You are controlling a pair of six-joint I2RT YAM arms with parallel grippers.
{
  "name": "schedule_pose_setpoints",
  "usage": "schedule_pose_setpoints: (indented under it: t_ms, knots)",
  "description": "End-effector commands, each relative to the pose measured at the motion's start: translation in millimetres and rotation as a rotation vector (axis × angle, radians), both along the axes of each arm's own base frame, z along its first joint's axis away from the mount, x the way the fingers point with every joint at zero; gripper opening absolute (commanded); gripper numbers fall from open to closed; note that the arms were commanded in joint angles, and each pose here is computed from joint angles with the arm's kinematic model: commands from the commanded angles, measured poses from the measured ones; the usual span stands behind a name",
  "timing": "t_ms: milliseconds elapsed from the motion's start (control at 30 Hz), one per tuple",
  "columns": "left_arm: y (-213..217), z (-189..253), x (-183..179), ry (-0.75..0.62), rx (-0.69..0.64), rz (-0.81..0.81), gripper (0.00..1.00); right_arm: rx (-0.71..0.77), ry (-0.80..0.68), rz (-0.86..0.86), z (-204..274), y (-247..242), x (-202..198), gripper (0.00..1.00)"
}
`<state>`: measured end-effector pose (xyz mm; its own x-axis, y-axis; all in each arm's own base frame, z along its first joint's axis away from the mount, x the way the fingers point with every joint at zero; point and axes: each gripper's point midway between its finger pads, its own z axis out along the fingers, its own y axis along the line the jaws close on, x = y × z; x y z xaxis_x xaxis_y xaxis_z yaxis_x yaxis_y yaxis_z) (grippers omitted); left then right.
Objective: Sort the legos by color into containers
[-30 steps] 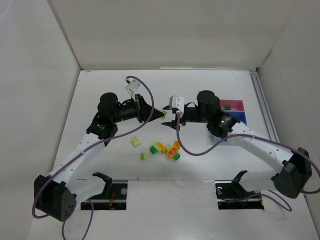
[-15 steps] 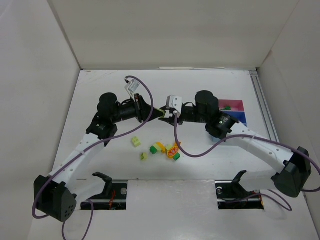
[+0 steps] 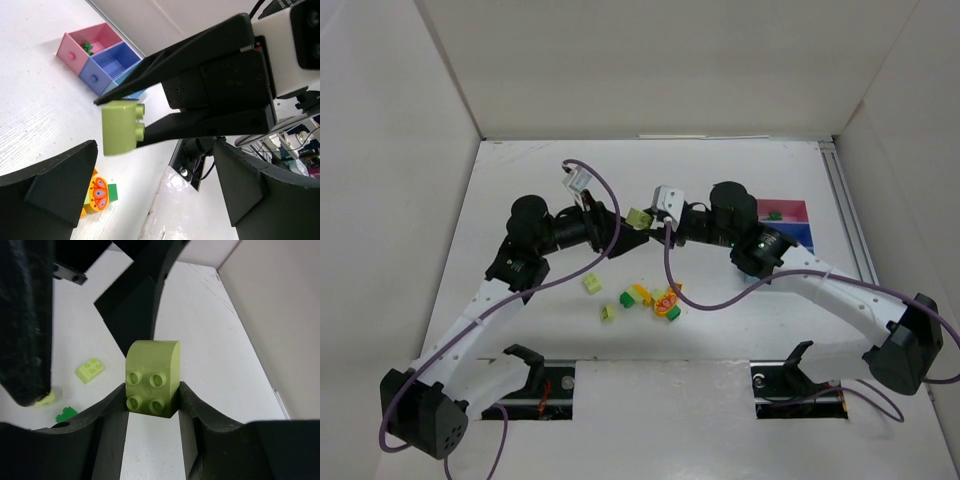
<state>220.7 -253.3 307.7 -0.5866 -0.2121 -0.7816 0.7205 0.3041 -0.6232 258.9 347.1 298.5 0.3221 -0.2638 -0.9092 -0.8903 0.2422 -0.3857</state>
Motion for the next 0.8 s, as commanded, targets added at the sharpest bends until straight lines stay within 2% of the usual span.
schedule_pose_setpoints:
  t_ms: [0, 67, 133, 167, 233, 267, 333, 367, 433, 567, 767]
  knots:
    - [6.7, 11.3, -4.6, -0.044, -0.013, 0.024, 1.00, 0.055, -0.011, -0.095, 17.2, -5.9, 17.7, 0.02]
    - [14.1, 11.0, 9.9, -0.028, 0.006, 0.129, 1.00, 0.051, 0.026, -0.161, 7.5, -16.1, 29.3, 0.02]
    - [25.7, -1.7, 24.6, 0.052, 0.059, 0.252, 1.00, 0.086, 0.101, -0.266, 2.5, -40.4, 44.8, 0.02]
    - [42.7, -8.9, 46.4, 0.084, 0.089, 0.417, 1.00, 0.104, 0.134, -0.360, -0.8, -56.5, 56.4, 0.04]
    - [69.9, -31.6, 59.0, 0.201, 0.169, 0.608, 1.00, 0.158, 0.254, -0.557, -14.7, -99.5, 76.6, 0.06]
    - [93.5, -46.6, 74.6, 0.262, 0.209, 0.782, 1.00, 0.133, 0.318, -0.661, -29.6, -122.2, 81.2, 0.06]
    - [115.3, -71.4, 74.4, 0.353, 0.300, 0.901, 1.00, 0.125, 0.385, -0.929, -49.2, -184.6, 98.7, 0.07]
    - [122.8, -74.7, 76.5, 0.364, 0.321, 0.935, 1.00, 0.105, 0.478, -1.038, -67.6, -208.4, 91.9, 0.09]
    - [127.8, -87.3, 76.0, 0.386, 0.359, 0.958, 1.00, 0.089, 0.541, -1.251, -83.7, -263.4, 93.2, 0.09]
    - [117.0, -93.5, 75.6, 0.387, 0.335, 0.903, 1.00, 0.039, 0.626, -1.371, -109.4, -308.3, 83.2, 0.10]
    - [108.3, -93.1, 74.5, 0.370, 0.309, 0.854, 1.00, -0.054, 0.765, -1.477, -150.4, -340.1, 67.8, 0.10]
